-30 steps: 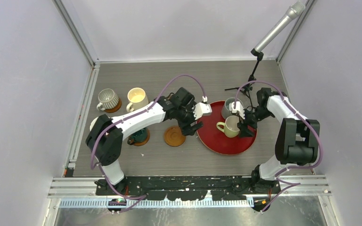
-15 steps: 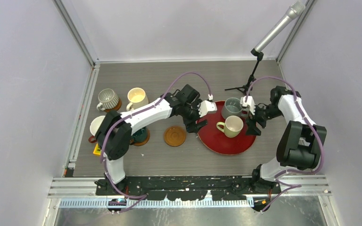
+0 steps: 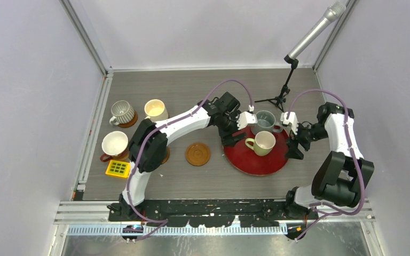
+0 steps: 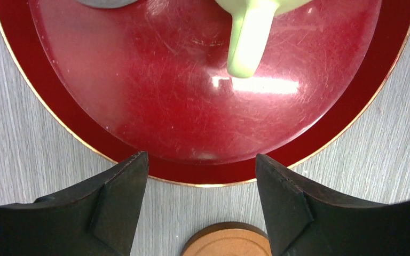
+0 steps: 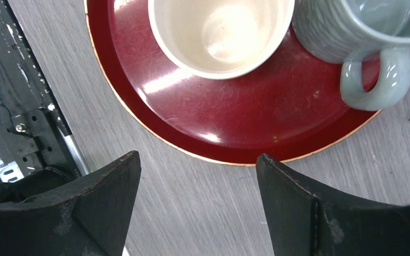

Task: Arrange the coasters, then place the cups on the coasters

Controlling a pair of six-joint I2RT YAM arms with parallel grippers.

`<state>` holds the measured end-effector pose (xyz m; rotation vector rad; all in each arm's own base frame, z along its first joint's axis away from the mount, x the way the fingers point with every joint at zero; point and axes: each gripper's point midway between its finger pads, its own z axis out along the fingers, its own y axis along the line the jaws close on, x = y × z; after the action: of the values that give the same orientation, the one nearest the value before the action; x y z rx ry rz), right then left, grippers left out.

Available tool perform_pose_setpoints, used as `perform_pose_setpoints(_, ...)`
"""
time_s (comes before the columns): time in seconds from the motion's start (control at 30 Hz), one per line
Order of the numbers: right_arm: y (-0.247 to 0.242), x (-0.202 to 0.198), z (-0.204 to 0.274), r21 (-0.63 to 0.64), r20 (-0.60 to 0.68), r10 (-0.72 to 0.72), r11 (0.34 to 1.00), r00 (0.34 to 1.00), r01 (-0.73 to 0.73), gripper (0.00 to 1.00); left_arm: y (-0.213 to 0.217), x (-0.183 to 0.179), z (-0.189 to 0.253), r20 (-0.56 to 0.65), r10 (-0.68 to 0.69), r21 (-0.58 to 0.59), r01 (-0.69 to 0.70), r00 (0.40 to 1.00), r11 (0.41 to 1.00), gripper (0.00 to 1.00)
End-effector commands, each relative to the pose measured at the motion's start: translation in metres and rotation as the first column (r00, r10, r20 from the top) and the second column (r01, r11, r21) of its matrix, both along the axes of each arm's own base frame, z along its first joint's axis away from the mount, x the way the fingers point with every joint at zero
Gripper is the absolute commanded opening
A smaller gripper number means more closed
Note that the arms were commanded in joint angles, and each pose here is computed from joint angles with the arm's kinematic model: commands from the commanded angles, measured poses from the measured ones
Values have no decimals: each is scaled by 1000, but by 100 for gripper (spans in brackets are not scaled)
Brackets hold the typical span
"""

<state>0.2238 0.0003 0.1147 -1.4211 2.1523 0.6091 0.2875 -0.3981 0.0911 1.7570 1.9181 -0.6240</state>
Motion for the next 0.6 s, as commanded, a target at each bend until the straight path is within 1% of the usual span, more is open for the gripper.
perform_pose_setpoints(0.0, 2, -12, 11, 50, -5, -51, 997, 999, 51, 84, -20, -11, 16, -2, -56, -25, 56, 998, 998, 75)
perform_pose_setpoints(0.13, -4, -11, 14, 86, -30, -142, 986, 989, 144, 84, -37, -19, 15, 24, -85, -24, 86, 996, 996, 74)
perform_pose_setpoints(0.23, -9, -11, 17, 113, -48, -211, 970, 976, 215, 84, -51, -16, 15, 64, -86, -12, 87, 994, 996, 70)
perform_pose_setpoints(0.37, -16, -11, 20, 135, -55, -277, 950, 959, 282, 84, -66, -15, 5, 65, -97, 24, 96, 993, 995, 66)
perform_pose_setpoints(0.57, -25, -12, 20, 145, -54, -326, 933, 944, 330, 84, -81, -19, -2, 74, -120, 71, 115, 990, 991, 52)
